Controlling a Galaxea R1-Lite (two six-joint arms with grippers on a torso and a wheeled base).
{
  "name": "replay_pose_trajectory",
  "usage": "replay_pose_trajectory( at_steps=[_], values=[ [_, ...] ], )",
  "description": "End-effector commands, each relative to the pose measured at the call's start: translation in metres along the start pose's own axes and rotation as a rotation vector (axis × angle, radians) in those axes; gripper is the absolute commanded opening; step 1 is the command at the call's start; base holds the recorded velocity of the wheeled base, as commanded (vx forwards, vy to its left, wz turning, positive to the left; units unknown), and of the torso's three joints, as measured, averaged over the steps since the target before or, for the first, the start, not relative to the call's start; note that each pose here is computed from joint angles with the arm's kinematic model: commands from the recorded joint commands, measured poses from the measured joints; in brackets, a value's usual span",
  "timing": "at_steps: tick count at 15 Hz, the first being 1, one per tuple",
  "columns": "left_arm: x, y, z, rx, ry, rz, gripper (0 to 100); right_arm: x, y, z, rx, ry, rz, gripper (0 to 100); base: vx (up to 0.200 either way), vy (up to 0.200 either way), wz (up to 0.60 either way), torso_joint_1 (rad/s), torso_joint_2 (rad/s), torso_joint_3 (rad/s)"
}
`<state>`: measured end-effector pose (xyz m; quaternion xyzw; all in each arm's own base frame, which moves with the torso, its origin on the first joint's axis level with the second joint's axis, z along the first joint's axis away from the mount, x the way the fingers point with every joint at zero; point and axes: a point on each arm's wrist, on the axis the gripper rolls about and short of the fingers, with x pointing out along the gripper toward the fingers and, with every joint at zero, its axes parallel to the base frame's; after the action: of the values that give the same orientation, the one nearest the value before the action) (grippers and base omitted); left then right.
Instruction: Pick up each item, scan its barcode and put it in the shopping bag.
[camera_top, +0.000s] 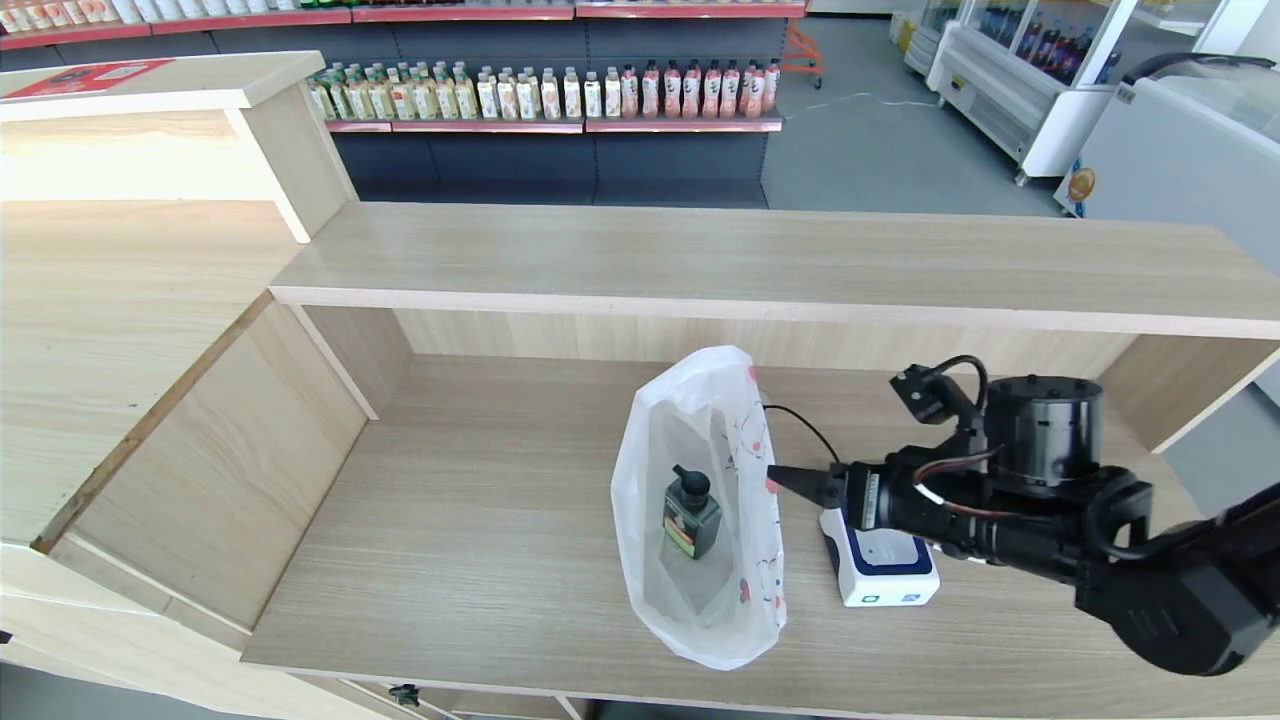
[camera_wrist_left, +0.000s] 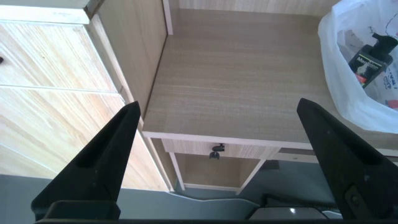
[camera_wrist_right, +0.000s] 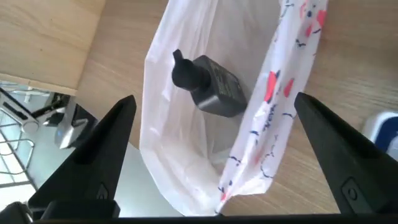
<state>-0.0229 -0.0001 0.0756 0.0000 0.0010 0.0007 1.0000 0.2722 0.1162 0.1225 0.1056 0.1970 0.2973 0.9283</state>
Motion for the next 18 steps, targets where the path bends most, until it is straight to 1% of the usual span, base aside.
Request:
replay_pose_trajectory(
  at_steps=[1,2,3,4,5,6,8,11,12,13,15,18],
  values=[
    [0.0,0.0,0.0,0.0,0.0,0.0,100,-0.103,-0.015,0.004,-0.223,-0.06,-0.266,100,0.0,0.0,0.0,0.0,0.0,0.0],
    [0.0,0.0,0.0,0.0,0.0,0.0,100,-0.119,-0.023,0.001,-0.259,-0.049,-0.389,100,0.0,0.0,0.0,0.0,0.0,0.0],
    [0.0,0.0,0.0,0.0,0.0,0.0,100,-0.132,-0.029,0.002,-0.264,-0.061,-0.53,100,0.0,0.0,0.0,0.0,0.0,0.0],
    [0.0,0.0,0.0,0.0,0.0,0.0,100,-0.137,-0.029,0.0,-0.257,-0.067,-0.583,100,0.0,0.0,0.0,0.0,0.0,0.0],
    [0.0,0.0,0.0,0.0,0.0,0.002,100,-0.151,-0.025,-0.015,-0.218,-0.052,-0.677,100,0.0,0.0,0.0,0.0,0.0,0.0],
    [0.0,0.0,0.0,0.0,0.0,0.0,100,-0.163,-0.02,-0.028,-0.194,-0.048,-0.713,100,0.0,0.0,0.0,0.0,0.0,0.0],
    [0.0,0.0,0.0,0.0,0.0,0.0,100,-0.182,-0.014,-0.044,-0.182,-0.07,-0.754,100,0.0,0.0,0.0,0.0,0.0,0.0],
    [0.0,0.0,0.0,0.0,0.0,0.0,100,-0.203,-0.01,-0.055,-0.156,-0.091,-0.821,100,0.0,0.0,0.0,0.0,0.0,0.0],
    [0.0,0.0,0.0,0.002,0.0,0.002,100,-0.204,-0.009,-0.056,-0.155,-0.091,-0.822,100,0.0,0.0,0.0,0.0,0.0,0.0],
    [0.0,0.0,0.0,0.0,0.0,0.0,100,-0.215,-0.002,-0.065,-0.132,-0.09,-0.825,100,0.0,0.0,0.0,0.0,0.0,0.0],
    [0.0,0.0,0.0,0.0,0.0,0.002,100,-0.224,0.005,-0.07,-0.133,-0.092,-0.822,100,0.0,0.0,0.0,0.0,0.0,0.0],
    [0.0,0.0,0.0,-0.002,0.0,0.002,100,-0.229,0.01,-0.07,-0.137,-0.106,-0.823,100,0.0,0.0,0.0,0.0,0.0,0.0]
  ],
)
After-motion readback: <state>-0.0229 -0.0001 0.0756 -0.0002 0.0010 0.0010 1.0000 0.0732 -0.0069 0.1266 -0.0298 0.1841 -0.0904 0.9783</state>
